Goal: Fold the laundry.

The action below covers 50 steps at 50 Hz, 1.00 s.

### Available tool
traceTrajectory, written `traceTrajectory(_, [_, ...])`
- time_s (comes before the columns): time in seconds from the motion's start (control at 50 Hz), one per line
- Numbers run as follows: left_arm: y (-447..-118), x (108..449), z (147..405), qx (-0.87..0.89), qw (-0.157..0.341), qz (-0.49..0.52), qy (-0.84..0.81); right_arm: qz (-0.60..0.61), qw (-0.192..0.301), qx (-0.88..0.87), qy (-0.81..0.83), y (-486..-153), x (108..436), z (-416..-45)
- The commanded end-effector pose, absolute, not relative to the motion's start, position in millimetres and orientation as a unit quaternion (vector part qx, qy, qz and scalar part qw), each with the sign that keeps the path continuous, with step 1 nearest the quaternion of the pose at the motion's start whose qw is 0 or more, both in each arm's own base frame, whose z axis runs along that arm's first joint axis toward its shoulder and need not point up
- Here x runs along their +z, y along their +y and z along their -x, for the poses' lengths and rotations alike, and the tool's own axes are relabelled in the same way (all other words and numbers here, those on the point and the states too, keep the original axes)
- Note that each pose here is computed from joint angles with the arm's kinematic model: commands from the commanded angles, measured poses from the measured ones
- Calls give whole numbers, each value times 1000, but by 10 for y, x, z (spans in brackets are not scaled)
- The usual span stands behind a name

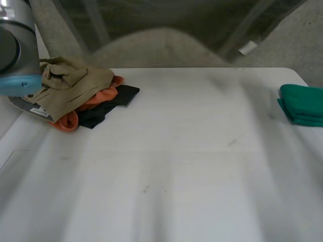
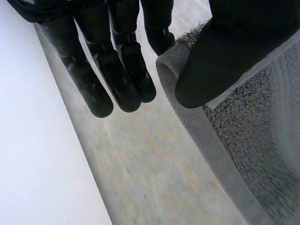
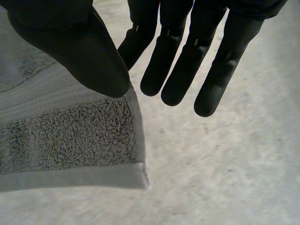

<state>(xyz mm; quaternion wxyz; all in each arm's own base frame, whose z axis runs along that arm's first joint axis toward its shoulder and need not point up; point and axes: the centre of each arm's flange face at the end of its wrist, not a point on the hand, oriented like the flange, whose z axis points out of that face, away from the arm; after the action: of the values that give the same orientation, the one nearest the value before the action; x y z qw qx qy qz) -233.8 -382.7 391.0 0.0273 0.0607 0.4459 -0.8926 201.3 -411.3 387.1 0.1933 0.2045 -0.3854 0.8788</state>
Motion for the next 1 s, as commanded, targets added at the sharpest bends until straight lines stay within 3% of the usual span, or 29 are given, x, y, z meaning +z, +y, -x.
traceTrajectory(0.02, [-3784, 3183, 2338, -826, 33, -99, 554, -257, 162, 836, -457, -4120, 3337, -2062])
traceTrajectory(0.24, [-3309, 2032, 2236, -686, 31, -172, 706, -318, 86, 728, -601, -3805, 2203, -2015])
traceTrajectory(0.32, [-2976, 1951, 2170, -653, 18, -199, 730, -333, 85, 674, -654, -3644, 1922, -1804])
traceTrajectory(0.42, [-2494, 1936, 2073, -602, 14, -255, 757, -357, 102, 621, -690, -3282, 2125, -1590])
traceTrajectory(0.52, [-1920, 2007, 1840, -528, 47, -322, 785, -392, 129, 517, -750, -2856, 2328, -1278])
traceTrajectory(0.6, [-1672, 2032, 1789, -495, 51, -366, 786, -438, 130, 448, -768, -2604, 2374, -1223])
traceTrajectory(0.68, [-1676, 2050, 1774, -496, 48, -371, 783, -464, 136, 437, -758, -2568, 2381, -1238])
traceTrajectory(0.74, [-1792, 2068, 1766, -512, 52, -363, 777, -452, 156, 475, -739, -2750, 2349, -1238])
traceTrajectory(0.8, [-1999, 1995, 1816, -526, 55, -362, 768, -450, 148, 492, -731, -2901, 2215, -1313])
traceTrajectory(0.9, [-2366, 1911, 1971, -553, 54, -354, 752, -459, 131, 552, -684, -3242, 2032, -1744])
traceTrajectory(1.0, [-2806, 1778, 2026, -562, 87, -305, 764, -453, 151, 587, -653, -3560, 1910, -1952])
